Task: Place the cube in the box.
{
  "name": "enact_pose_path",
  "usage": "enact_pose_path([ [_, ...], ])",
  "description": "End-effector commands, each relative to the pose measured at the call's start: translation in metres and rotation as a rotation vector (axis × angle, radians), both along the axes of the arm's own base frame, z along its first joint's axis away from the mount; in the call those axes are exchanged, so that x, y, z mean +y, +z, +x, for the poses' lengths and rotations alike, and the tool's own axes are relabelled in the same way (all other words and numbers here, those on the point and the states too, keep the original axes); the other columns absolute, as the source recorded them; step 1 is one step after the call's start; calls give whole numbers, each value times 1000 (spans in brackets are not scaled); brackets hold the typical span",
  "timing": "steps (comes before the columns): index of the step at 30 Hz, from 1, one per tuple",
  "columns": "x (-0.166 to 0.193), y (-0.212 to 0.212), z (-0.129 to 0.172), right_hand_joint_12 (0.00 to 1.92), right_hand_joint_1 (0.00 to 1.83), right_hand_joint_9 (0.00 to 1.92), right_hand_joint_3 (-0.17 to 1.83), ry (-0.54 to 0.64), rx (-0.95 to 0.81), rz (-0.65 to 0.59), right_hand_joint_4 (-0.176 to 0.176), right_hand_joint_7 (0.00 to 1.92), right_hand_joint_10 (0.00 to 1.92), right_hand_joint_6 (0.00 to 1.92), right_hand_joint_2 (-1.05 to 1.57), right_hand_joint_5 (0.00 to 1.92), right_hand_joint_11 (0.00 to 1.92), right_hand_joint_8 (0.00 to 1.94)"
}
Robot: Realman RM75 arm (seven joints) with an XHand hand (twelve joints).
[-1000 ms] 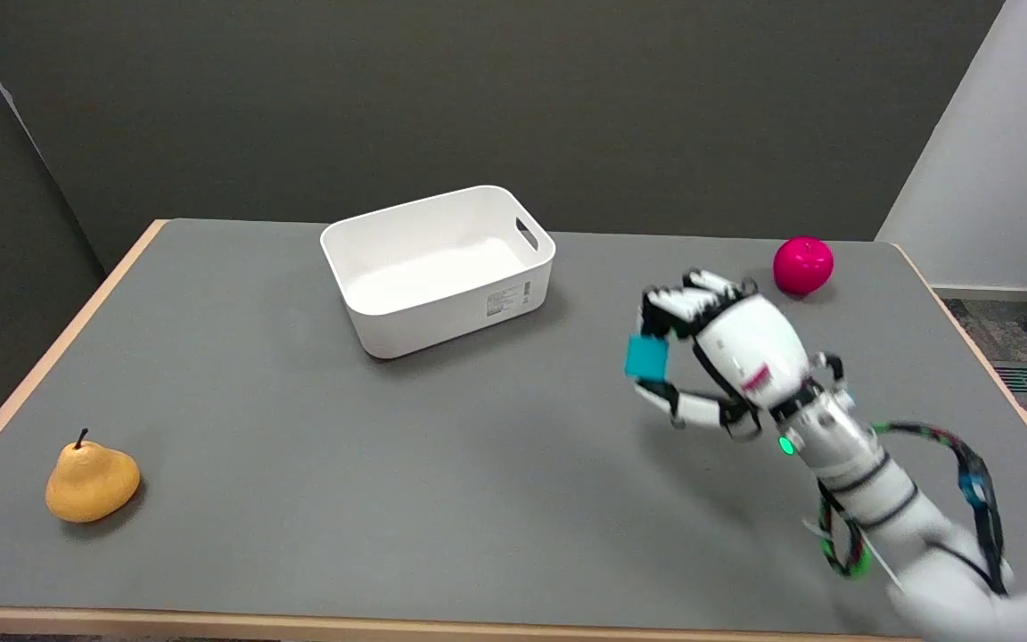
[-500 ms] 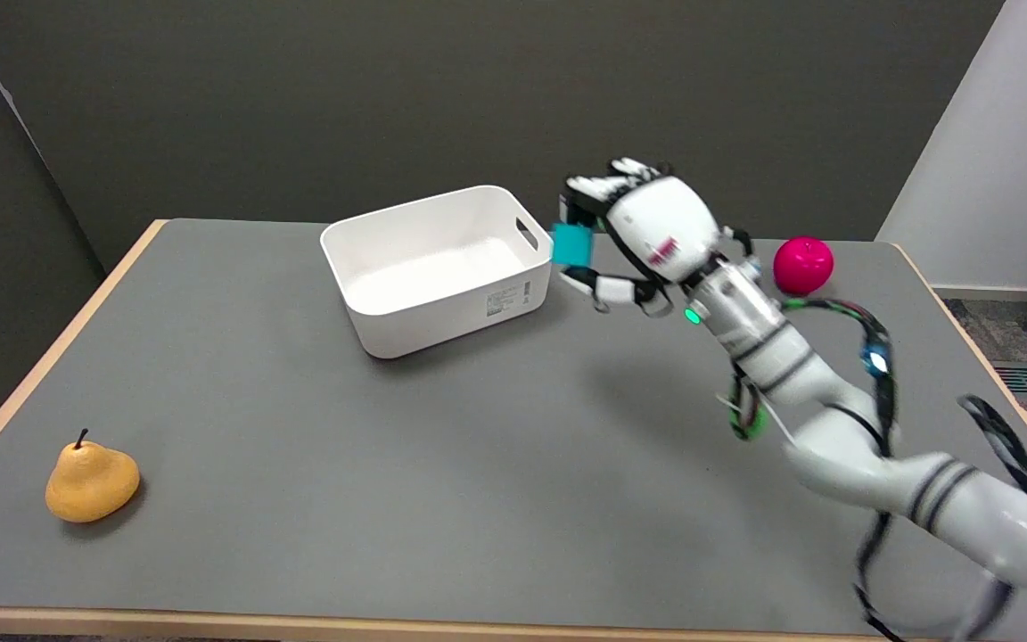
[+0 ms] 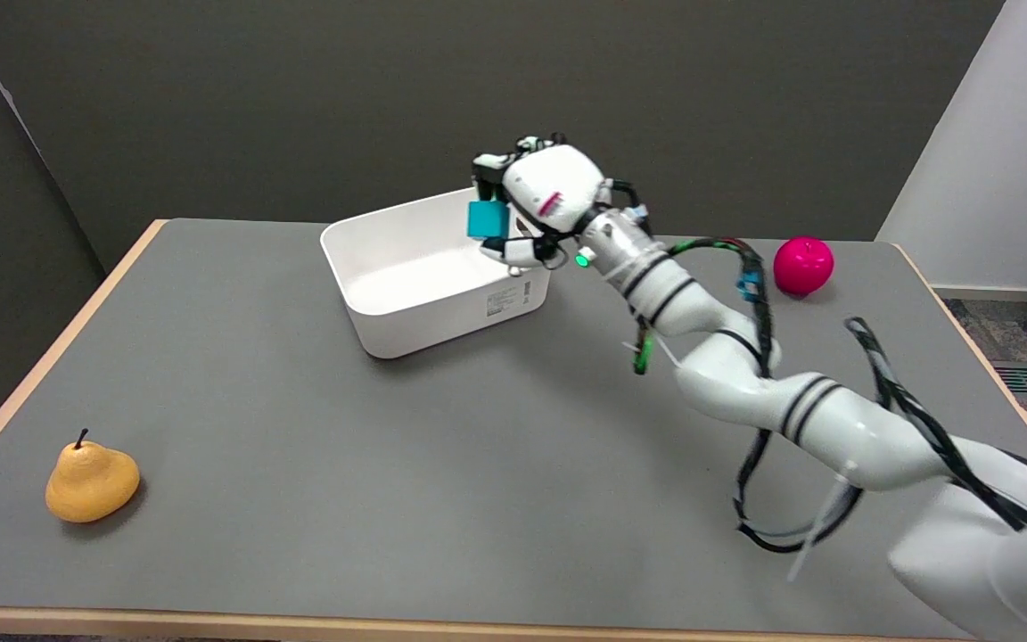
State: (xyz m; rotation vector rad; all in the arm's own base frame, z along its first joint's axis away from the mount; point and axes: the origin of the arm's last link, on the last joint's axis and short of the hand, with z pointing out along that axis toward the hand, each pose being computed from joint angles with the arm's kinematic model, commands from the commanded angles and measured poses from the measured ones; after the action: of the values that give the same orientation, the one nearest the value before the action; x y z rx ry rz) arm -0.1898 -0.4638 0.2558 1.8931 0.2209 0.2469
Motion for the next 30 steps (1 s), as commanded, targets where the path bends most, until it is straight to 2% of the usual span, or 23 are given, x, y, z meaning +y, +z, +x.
enact_pose_path([
  [1, -56, -52, -5, 1597, 1187, 828, 697, -183, 69, -13, -36, 921, 1507, 1525, 884, 712, 478, 1364],
  [3, -57, -51, -6, 1592, 1186, 829, 704, -192, 71, -18, -36, 921, 1515, 1523, 881, 715, 473, 1367],
  [5, -57, -51, -8, 1509, 1173, 836, 578, -207, 59, -22, -35, 893, 1455, 1511, 953, 690, 502, 1363],
  [7, -57, -46, -11, 1482, 1163, 826, 556, -266, -66, -30, -24, 870, 1484, 1518, 974, 680, 475, 1393],
  [9, -57, -39, -12, 1492, 1165, 775, 374, -290, -184, -38, -47, 873, 1450, 1551, 1065, 642, 374, 1287],
  [10, -56, -38, -11, 1374, 947, 525, 553, -285, -210, -37, -6, 612, 1156, 1186, 939, 476, 241, 907],
  [11, -55, -38, -9, 1183, 607, 159, 915, -279, -215, -36, 69, 204, 715, 604, 703, 235, 82, 368],
  [12, -55, -37, -6, 1106, 483, 46, 986, -271, -219, -34, 91, 70, 528, 418, 626, 136, 28, 171],
  [14, -53, -37, 0, 1029, 382, -1, 939, -258, -219, -24, 94, -1, 326, 301, 577, 44, -1, 30],
  [16, -51, -38, 7, 980, 320, -1, 907, -241, -218, -12, 78, -1, 176, 185, 542, 13, -1, -1],
  [20, -44, -36, 19, 959, 318, -1, 901, -198, -221, 12, 75, -1, 142, 161, 525, 11, -1, -1],
  [23, -30, -34, 35, 947, 316, -1, 895, -123, -218, 39, 92, -1, 127, 231, 515, 24, -1, -1],
  [27, 11, -11, 60, 888, 319, -1, 896, 32, -204, 44, 102, -1, 109, 312, 510, 42, -1, -1],
  [30, 48, 18, 66, 868, 308, -1, 905, 96, -225, 8, 99, -1, 147, 346, 511, 49, -1, -1],
])
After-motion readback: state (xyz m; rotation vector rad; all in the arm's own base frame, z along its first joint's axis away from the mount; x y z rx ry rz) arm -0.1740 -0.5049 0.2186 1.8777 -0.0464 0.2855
